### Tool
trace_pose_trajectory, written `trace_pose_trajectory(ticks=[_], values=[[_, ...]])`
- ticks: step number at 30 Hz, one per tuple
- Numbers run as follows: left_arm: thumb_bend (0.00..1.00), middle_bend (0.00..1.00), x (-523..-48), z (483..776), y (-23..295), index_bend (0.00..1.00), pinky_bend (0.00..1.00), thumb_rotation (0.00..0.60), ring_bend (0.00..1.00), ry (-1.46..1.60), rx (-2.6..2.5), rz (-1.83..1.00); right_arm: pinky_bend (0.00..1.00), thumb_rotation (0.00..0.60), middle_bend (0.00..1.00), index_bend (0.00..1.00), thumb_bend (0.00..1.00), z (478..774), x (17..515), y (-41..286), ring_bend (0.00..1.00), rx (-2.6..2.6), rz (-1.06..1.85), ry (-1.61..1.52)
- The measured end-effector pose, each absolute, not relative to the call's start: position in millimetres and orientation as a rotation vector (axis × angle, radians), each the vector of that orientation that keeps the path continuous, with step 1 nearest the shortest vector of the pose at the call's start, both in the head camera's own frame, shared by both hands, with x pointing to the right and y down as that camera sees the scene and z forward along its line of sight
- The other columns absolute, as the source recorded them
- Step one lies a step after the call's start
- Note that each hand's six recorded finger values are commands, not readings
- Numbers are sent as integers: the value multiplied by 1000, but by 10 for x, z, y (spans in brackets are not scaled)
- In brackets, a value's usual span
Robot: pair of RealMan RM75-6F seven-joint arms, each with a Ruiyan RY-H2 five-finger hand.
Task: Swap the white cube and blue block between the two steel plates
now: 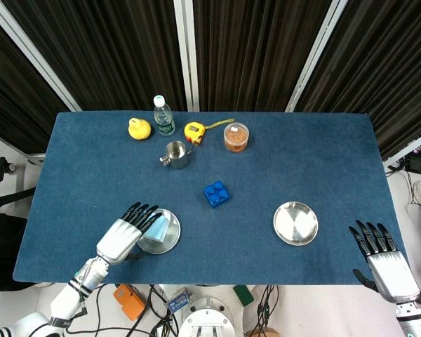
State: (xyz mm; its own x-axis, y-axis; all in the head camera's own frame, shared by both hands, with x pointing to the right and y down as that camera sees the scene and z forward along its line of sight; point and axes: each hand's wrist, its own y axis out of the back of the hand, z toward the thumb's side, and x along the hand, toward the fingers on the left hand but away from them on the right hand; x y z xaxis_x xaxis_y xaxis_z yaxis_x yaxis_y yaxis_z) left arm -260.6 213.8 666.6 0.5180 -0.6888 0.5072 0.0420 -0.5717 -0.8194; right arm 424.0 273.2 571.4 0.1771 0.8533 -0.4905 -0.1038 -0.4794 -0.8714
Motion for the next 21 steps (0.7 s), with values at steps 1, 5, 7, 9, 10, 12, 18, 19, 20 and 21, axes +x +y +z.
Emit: trace_pose_trajectory(ticks=[1,5,7,9,10,12,18,19,20,21], values=[[136,0,-2588,6696,2119,11,41,600,0,524,-1935,-1128,0,600,0,0,378,5708,4237,2731,0,-1612,1431,-731],[201,0,-2522,6829,2025,27,44,600,0,493,-1948,-1191,0,600,0,0,378,5690,4243,2721,0,-1609,1430,-735],[249,66,-2501,6867,1986,140,94,600,44,481,-1947,-1217,0,600,0,0,378,5688,4250,2713,0,-1607,1432,-736],[288,214,-2469,6892,1944,296,165,600,168,473,-1941,-1238,0,600,0,0,377,5680,4260,2700,0,-1604,1433,-743],[303,289,-2444,6895,1926,366,193,600,232,473,-1940,-1241,0,600,0,0,377,5675,4266,2694,0,-1602,1433,-747],[336,424,-2387,6894,1898,486,233,600,345,486,-1941,-1234,0,600,0,0,377,5665,4280,2684,0,-1601,1435,-755],[367,530,-2250,6807,1847,589,239,600,386,555,-1946,-1161,0,600,0,0,378,5644,4306,2674,0,-1601,1437,-770],[366,530,-2222,6777,1834,589,239,600,386,570,-1946,-1141,0,600,0,0,378,5646,4308,2674,0,-1602,1438,-769],[363,530,-2178,6733,1817,589,239,600,385,591,-1946,-1111,0,600,0,0,378,5649,4309,2672,0,-1603,1439,-768],[360,530,-2137,6696,1804,588,239,600,383,607,-1947,-1084,0,600,0,0,378,5651,4311,2670,0,-1603,1441,-768]])
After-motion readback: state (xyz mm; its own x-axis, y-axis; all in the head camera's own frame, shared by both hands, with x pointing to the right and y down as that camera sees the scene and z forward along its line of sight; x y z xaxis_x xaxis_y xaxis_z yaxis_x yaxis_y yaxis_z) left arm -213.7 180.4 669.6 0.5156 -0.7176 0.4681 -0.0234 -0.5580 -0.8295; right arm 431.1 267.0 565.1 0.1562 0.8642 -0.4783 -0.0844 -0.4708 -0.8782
